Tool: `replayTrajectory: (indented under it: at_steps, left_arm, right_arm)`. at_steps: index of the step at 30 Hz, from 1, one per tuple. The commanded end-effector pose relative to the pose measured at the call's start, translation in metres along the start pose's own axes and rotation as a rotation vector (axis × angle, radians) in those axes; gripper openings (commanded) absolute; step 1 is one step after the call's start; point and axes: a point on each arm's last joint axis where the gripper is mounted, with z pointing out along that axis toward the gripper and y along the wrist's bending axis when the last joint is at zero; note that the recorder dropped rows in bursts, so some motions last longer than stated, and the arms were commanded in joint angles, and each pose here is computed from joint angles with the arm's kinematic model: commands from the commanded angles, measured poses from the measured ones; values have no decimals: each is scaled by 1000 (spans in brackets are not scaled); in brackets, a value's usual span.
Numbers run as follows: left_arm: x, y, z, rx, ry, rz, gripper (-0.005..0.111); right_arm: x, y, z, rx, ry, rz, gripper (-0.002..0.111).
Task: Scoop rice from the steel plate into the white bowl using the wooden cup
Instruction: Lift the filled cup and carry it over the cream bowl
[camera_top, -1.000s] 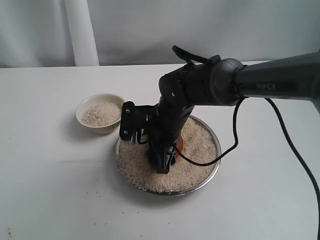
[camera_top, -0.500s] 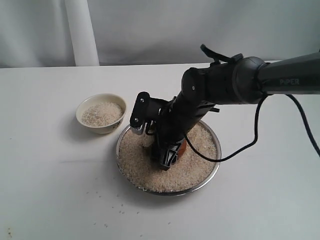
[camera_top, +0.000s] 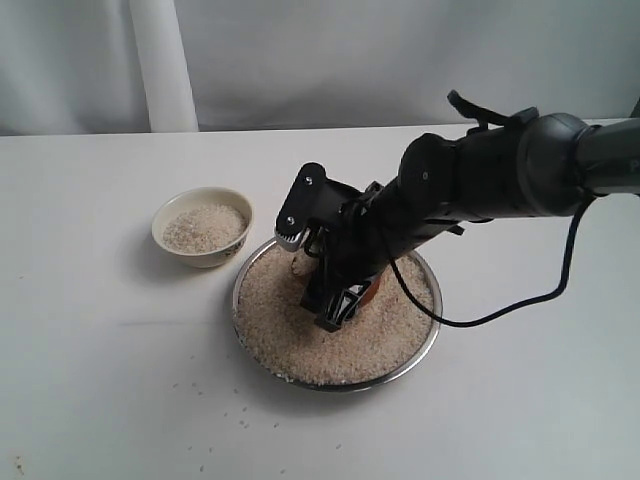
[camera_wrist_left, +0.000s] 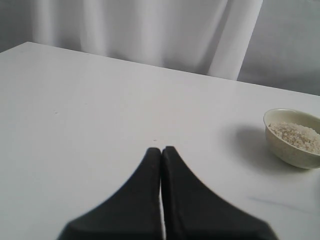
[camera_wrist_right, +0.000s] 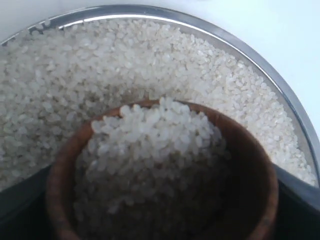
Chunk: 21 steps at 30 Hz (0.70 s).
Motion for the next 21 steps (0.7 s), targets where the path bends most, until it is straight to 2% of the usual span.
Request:
replayTrajectory:
  at_steps: [1, 12, 16, 21]
  left_arm:
    - [0, 0, 1, 3, 3, -5, 0]
    - [0, 0, 1, 3, 3, -5, 0]
    - [0, 0, 1, 3, 3, -5, 0]
    - [0, 0, 1, 3, 3, -5, 0]
  right_arm:
    - [-2, -4, -6, 22, -24, 11, 0]
    - [-12, -7, -22, 35, -50, -15, 0]
    - [-29, -13, -33, -9, -35, -76, 0]
    - [-60, -23, -45, 19, -74, -147, 0]
